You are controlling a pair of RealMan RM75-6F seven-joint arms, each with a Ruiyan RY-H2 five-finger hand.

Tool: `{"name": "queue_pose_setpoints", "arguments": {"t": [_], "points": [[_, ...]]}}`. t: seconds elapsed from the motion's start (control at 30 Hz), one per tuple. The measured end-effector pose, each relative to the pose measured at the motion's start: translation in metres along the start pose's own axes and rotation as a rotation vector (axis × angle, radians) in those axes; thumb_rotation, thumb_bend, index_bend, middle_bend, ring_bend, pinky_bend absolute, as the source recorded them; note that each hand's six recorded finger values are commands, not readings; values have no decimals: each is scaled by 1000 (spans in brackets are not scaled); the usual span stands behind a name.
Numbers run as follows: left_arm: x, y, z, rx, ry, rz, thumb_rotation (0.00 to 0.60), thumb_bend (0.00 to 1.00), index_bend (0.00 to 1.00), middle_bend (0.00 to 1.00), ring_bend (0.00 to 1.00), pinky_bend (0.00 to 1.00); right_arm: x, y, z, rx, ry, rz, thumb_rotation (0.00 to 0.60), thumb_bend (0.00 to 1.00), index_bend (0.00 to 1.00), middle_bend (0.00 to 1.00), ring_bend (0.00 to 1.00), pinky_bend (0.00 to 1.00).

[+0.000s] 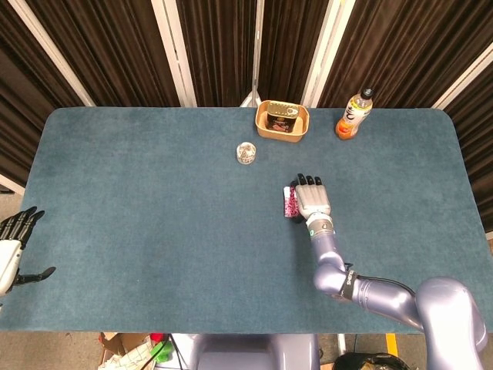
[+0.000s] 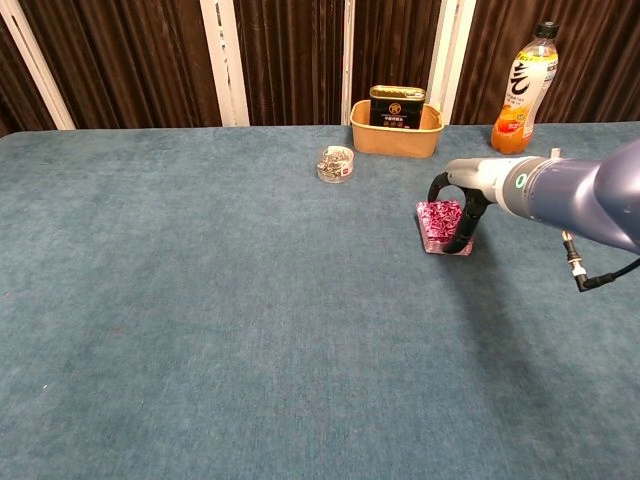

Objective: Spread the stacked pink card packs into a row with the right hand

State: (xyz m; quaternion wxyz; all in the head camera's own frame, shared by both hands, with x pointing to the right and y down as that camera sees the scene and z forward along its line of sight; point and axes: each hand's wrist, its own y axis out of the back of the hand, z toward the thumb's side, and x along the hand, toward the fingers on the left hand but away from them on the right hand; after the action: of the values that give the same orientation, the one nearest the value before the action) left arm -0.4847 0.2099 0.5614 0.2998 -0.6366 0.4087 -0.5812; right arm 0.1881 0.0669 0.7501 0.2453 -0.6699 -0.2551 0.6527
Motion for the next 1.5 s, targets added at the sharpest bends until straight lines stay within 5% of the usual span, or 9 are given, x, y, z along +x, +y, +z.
{"name": "queue_pose_setpoints", "arguments": {"t": [0.27, 0.47, 0.6, 1.0, 1.17, 1.5], "points": [[0, -1, 0, -3, 2, -4, 600, 37, 0, 0, 0, 0, -3, -3, -2, -13, -5, 7, 600, 243, 206, 14, 0, 0], [0, -1, 0, -6, 3, -8, 600, 37, 0, 0, 0, 0, -3, -7, -3, -23, -4, 18, 600, 269, 511, 118, 0, 0], [0, -1, -1, -11, 4, -9, 600, 37, 0, 0, 0, 0, -3, -6, -1, -36, 4, 11, 600, 331, 590, 156, 0, 0], [0, -2, -1, -16, 9, -13, 600, 37, 0, 0, 0, 0, 10, 9, -7, -48, 39, -18, 600, 331, 622, 170, 0, 0], [0, -2, 0, -12, 8, -13, 600, 37, 0, 0, 0, 0, 21, 19, -38, -69, 8, -34, 600, 330, 622, 170, 0, 0], [-1, -4, 2, -12, 8, -17, 600, 37, 0, 0, 0, 0, 30, 2, -77, -85, -41, 0, 600, 331, 608, 170, 0, 0]]}}
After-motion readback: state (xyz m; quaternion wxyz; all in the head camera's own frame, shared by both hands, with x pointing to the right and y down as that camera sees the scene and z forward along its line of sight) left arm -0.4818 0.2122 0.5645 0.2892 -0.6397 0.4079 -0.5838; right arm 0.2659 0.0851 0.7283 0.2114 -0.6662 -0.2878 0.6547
